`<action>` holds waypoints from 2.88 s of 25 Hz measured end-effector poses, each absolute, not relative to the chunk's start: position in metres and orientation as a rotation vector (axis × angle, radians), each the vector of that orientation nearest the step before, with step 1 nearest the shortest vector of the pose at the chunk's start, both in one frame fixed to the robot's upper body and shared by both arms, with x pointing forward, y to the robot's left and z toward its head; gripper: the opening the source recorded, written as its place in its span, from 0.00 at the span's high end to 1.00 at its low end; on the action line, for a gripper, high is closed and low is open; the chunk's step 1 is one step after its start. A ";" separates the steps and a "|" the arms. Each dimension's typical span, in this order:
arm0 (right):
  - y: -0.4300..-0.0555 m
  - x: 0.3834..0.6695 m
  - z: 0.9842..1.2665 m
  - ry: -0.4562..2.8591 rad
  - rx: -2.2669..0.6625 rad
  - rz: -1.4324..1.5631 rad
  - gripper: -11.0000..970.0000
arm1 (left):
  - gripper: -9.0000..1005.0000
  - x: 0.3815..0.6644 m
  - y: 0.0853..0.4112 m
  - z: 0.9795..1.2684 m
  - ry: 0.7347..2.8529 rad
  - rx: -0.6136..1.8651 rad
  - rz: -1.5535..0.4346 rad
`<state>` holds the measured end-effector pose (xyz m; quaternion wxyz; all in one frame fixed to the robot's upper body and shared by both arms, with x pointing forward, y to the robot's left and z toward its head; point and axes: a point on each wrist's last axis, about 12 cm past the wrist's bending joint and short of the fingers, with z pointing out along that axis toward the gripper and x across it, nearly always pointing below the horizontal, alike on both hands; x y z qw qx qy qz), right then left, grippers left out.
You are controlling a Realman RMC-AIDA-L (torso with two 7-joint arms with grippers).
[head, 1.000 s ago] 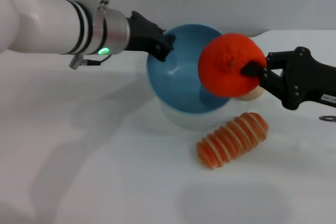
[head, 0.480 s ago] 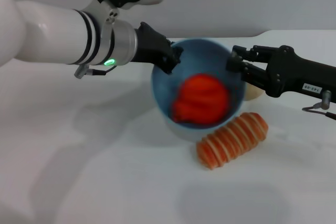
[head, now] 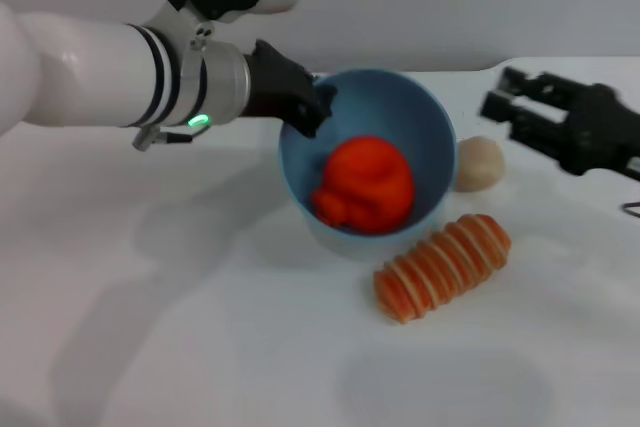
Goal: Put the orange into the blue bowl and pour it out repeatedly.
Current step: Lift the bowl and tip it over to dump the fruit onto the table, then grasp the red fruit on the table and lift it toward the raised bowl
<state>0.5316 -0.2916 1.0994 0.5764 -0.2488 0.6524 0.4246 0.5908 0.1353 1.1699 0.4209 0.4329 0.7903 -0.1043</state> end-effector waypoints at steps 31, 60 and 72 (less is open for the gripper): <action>-0.367 0.480 1.069 1.565 -0.164 0.755 0.24 | 0.99 0.487 0.096 1.123 0.770 1.443 0.549; -0.332 0.496 1.072 1.878 -0.357 1.093 0.24 | 0.99 0.591 0.177 1.189 2.081 0.932 -0.358; -0.248 0.522 1.067 2.190 -0.773 1.358 0.24 | 0.99 0.609 0.167 1.184 2.136 0.922 -0.263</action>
